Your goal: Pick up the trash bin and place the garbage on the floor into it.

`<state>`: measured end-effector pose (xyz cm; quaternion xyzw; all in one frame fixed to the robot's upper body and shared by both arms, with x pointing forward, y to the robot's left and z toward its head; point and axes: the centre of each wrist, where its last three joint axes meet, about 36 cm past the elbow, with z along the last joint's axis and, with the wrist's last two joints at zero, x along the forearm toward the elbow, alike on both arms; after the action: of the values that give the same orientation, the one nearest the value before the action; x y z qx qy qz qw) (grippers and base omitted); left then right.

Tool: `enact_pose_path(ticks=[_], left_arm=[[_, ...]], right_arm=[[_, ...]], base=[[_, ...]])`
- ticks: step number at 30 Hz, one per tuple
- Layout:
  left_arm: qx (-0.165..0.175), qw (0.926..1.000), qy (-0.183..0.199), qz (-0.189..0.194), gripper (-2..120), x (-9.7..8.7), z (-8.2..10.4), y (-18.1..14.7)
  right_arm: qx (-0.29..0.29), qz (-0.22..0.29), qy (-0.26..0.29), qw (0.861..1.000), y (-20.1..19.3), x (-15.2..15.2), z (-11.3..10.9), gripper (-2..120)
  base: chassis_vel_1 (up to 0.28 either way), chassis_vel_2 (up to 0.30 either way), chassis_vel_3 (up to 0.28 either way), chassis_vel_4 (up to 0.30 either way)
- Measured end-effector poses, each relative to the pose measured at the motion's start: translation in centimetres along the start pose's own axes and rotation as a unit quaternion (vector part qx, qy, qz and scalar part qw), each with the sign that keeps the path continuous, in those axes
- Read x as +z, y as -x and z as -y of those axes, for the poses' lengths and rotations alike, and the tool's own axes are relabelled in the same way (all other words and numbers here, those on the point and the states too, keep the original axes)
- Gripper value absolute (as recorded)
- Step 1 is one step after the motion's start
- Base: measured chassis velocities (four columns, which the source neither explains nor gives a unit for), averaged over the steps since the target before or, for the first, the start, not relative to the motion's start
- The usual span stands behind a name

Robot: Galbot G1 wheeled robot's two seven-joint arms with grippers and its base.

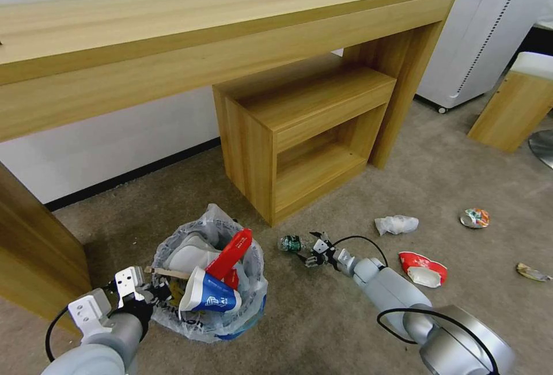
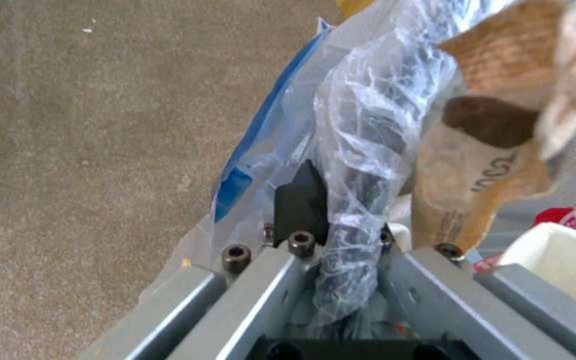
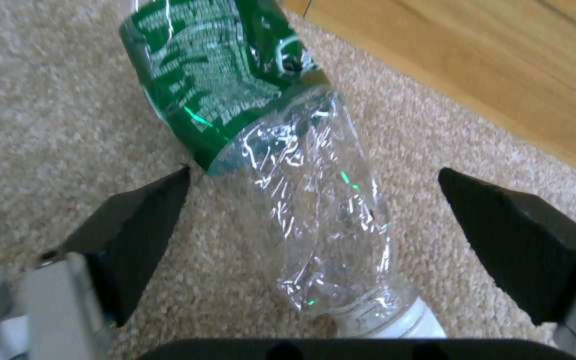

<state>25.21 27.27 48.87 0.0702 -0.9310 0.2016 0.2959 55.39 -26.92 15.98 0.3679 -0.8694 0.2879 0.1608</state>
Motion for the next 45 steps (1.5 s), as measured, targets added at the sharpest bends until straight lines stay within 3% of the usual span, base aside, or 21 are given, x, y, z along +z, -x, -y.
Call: enact_pose_path(ticks=[10,22,24,33,45], left_arm=[[0.002,1.0,-0.002,0.002,0,0.0,0.1,-0.4],[0.003,1.0,-0.003,0.005,0,0.1,0.2,-0.7],[0.002,1.0,-0.004,0.006,0,0.1,0.2,-0.7],[0.002,1.0,-0.006,0.006,0,0.2,0.1,-0.2],[-0.008,0.9999,-0.006,-0.003,0,0.7,-0.4,1.1]], right_arm=[[0.001,-0.007,0.004,1.0,0.4,-0.1,-0.9,86],[0.0,-0.016,0.009,1.0,0.3,0.1,-1.1,49],[0.002,-0.017,0.011,1.0,0.3,0.2,-1.0,38],[0.0,-0.011,0.016,1.0,0.3,0.1,-1.1,19],[-0.013,0.109,0.039,0.993,-0.9,-0.6,-0.3,11]], base=[[0.0,0.0,0.0,0.0],[0.0,0.0,0.0,0.0],[0.0,0.0,0.0,0.0],[0.0,0.0,0.0,0.0],[0.0,0.0,0.0,0.0]])
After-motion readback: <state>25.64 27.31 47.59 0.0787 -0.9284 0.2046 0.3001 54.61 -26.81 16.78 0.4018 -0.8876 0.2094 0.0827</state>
